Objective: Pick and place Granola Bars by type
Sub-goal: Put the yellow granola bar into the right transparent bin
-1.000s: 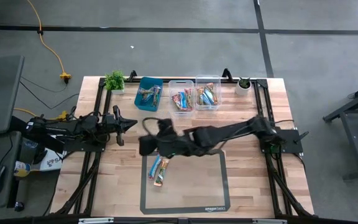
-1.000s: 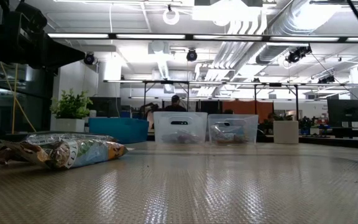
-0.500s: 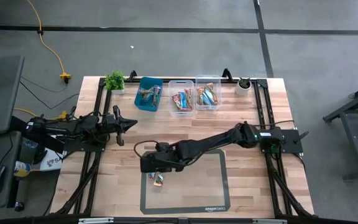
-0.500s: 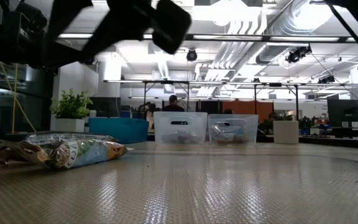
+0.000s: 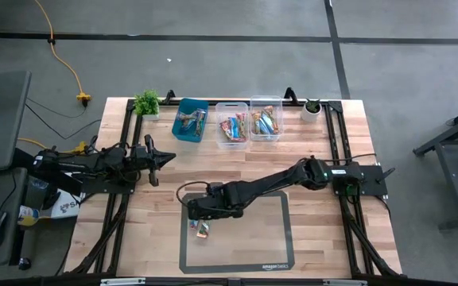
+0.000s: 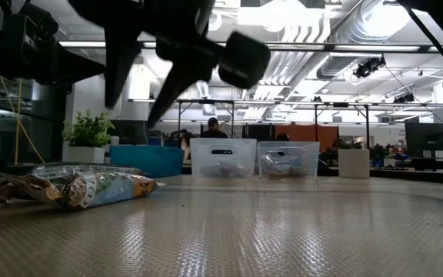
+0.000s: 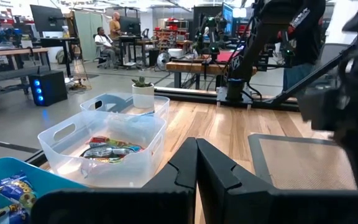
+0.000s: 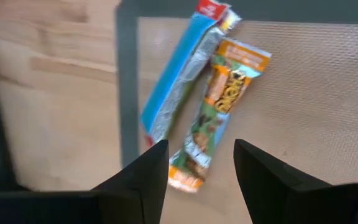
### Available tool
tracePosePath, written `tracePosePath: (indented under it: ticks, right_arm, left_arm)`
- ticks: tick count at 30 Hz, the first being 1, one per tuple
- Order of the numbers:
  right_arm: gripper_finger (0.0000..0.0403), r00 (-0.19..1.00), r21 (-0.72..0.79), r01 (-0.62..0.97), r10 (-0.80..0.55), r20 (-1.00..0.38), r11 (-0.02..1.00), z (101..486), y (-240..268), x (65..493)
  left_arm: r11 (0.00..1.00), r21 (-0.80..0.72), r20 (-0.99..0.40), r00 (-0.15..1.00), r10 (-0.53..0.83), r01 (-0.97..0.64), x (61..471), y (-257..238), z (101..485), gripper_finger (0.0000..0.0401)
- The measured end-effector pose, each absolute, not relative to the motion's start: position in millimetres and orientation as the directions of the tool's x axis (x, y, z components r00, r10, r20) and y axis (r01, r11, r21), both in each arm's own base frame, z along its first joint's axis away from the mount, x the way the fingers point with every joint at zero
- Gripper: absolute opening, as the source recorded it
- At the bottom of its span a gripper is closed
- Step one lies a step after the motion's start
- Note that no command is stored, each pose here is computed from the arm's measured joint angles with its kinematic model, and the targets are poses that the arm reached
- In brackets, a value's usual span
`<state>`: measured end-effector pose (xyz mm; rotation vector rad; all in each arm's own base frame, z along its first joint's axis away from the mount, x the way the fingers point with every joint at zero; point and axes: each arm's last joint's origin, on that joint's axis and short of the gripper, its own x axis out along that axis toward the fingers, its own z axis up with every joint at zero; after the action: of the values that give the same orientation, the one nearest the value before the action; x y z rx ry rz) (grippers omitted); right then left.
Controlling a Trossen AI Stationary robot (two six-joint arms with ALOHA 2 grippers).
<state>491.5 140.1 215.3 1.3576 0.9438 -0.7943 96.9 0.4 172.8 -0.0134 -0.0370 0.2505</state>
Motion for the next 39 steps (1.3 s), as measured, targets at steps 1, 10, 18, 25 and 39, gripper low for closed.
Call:
tracePosePath:
  ticks: [1,10,18,25,39]
  right_arm:
    - [0.0165,0.424,0.427,0.902,0.059,-0.904,0.067,210,140,492]
    - [0.0166,0.450,0.452,0.892,0.062,-0.891,0.020,176,140,495]
    - [0.0166,0.465,0.466,0.885,0.075,-0.882,0.007,154,140,495]
    - [0.0166,0.466,0.468,0.884,0.064,-0.882,0.008,152,136,495]
    - [0.0165,0.464,0.468,0.883,0.073,-0.883,0.036,141,125,502]
  left_arm:
    - [0.969,-0.018,0.035,0.968,0.248,-0.248,97,0,173,0.0000]
    - [0.969,-0.018,0.035,0.968,0.248,-0.248,97,0,173,0.0000]
    - [0.969,-0.018,0.035,0.968,0.248,-0.248,97,0,173,0.0000]
    - [0.969,-0.018,0.035,0.968,0.248,-0.248,97,0,173,0.0000]
    - [0.969,-0.018,0.035,0.968,0.248,-0.248,97,0,173,0.0000]
